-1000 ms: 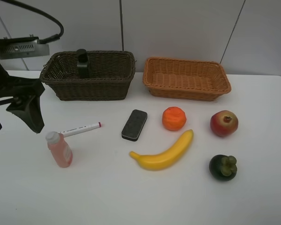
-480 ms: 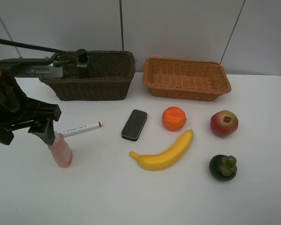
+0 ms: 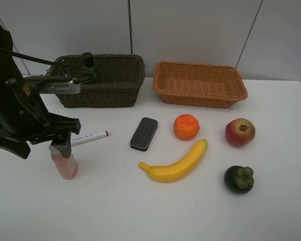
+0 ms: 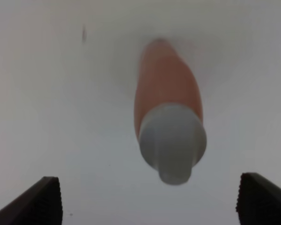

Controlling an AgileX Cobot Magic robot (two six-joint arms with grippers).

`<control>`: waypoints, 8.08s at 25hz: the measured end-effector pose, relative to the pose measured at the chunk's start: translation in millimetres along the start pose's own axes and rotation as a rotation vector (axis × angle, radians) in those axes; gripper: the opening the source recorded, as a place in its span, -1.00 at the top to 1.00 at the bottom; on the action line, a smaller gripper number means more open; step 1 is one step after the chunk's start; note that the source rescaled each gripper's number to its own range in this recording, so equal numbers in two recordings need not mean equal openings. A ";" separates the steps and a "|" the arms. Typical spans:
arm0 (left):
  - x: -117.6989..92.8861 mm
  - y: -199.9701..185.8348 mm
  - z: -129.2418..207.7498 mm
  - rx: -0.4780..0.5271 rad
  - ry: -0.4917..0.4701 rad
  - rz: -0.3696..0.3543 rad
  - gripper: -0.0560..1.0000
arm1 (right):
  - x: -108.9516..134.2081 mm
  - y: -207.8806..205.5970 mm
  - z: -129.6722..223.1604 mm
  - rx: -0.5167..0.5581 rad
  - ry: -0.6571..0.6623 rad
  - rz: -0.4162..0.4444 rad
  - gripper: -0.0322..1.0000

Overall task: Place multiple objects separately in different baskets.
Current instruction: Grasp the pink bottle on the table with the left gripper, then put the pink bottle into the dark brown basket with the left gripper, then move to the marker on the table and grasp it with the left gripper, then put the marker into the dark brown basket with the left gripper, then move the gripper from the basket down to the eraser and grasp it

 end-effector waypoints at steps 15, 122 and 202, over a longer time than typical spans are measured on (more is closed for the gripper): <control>-3.7 52.3 -6.9 0.064 -0.011 -0.010 -0.82 | 0.0 0.0 0.0 0.000 0.000 0.000 -1.00; 13.7 23.4 -83.2 0.074 0.872 -0.021 -0.96 | 0.0 0.0 0.0 0.000 0.000 0.000 -1.00; -42.4 -43.1 -238.7 -0.340 0.380 0.084 -1.00 | 0.0 0.0 0.0 0.000 0.000 0.000 -1.00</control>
Point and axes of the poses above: a point on each arm's last joint axis where the gripper is mounted, y pointing out along that axis toward the gripper, x along the wrist's bending axis when the last joint is at zero, z = x × y, the point moved 9 cm from there along y, pointing out along that axis toward the gripper, and after that the axes turned 13 degrees about y, right-handed, at the moved point
